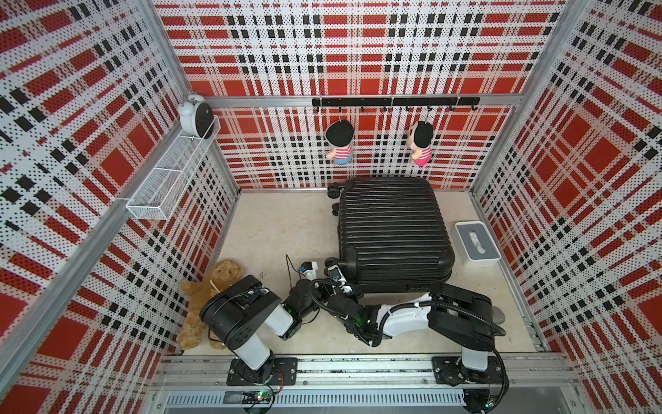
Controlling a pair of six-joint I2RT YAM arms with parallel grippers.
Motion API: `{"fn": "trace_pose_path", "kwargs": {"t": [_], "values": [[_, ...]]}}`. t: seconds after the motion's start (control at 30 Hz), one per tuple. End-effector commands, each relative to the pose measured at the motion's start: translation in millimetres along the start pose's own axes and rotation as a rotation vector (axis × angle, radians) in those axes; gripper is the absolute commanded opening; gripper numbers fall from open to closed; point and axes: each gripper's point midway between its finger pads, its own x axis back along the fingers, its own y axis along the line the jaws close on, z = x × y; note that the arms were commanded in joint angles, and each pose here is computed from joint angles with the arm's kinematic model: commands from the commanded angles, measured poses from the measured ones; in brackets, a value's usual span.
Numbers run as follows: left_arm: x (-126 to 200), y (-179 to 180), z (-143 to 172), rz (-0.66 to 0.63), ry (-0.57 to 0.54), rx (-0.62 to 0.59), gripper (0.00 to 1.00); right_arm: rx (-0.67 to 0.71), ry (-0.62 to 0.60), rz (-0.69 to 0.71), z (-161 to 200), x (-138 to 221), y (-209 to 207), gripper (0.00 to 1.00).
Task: Open the suitcase zippers
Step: Unzip the zipper on the suitcase.
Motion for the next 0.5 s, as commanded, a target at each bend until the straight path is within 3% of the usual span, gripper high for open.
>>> {"fn": "trace_pose_path", "kwargs": {"t": [0.0,0.07,0.27,0.4,0.43,0.47], "values": [[19,-3,60,0.052,0.288,0.006,0.32,0.001,0.018,-0.305,-14,2,52,0.31],[22,-3,53,0.039,0.265,0.000,0.33,-0.025,0.023,-0.330,-16,6,53,0.39],[31,-2,27,-0.011,0.191,-0.028,0.37,-0.106,0.036,-0.405,-24,28,47,0.51],[43,5,8,-0.068,0.142,-0.034,0.42,-0.134,0.004,-0.415,-37,47,28,0.52],[46,5,3,-0.081,0.128,-0.041,0.43,-0.190,0.004,-0.487,-44,57,34,0.71],[50,5,-4,-0.100,0.110,-0.047,0.45,-0.216,-0.005,-0.521,-49,65,32,0.76]]}}
